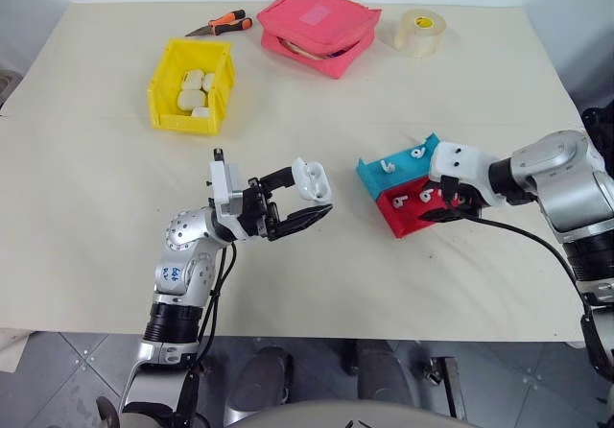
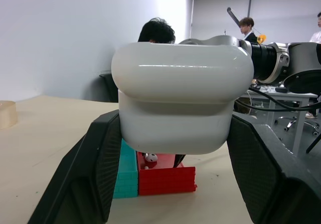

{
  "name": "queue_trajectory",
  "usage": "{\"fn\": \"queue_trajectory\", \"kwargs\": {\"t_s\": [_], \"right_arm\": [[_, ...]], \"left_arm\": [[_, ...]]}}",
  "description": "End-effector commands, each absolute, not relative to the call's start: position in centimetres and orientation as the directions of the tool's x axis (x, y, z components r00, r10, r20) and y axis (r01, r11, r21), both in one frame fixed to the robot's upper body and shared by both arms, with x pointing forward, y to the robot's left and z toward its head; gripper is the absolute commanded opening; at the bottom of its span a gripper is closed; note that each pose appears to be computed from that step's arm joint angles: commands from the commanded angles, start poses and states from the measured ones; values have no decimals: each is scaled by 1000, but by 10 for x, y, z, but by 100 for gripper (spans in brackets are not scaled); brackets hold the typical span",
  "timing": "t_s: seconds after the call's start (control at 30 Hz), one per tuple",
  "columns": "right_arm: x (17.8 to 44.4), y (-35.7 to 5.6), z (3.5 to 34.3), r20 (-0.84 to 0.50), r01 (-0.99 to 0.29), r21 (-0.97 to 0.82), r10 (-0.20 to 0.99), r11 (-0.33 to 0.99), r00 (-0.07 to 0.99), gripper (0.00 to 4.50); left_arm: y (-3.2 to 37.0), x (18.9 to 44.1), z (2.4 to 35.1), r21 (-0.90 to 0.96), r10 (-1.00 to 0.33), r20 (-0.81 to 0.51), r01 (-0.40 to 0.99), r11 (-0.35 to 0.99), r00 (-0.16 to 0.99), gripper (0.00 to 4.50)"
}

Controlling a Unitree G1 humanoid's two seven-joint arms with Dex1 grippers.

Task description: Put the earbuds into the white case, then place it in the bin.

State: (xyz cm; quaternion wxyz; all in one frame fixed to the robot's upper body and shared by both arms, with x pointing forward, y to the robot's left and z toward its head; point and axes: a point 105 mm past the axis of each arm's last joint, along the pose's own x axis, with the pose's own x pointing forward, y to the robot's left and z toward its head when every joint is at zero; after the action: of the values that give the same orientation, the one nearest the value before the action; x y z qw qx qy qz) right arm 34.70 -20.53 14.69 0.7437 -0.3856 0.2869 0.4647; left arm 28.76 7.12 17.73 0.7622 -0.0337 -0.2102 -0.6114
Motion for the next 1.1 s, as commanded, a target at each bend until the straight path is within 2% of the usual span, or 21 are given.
{"fn": "queue_trajectory", "kwargs": {"t_s": [0.03,0.8,1.1], "right_arm": [[355,-206,153,-770,-899,-346,466,268,435,326],[336,-219,137,-843,-931,-238,417,278,340,326],[336,-215,148,-823,-919,-273,425,286,376,326]], "left_arm": [[71,285,188,236,-910,388,939,250,145,278],[72,286,189,236,-908,389,937,258,152,278],[71,286,190,238,-909,391,937,254,147,278]]}}
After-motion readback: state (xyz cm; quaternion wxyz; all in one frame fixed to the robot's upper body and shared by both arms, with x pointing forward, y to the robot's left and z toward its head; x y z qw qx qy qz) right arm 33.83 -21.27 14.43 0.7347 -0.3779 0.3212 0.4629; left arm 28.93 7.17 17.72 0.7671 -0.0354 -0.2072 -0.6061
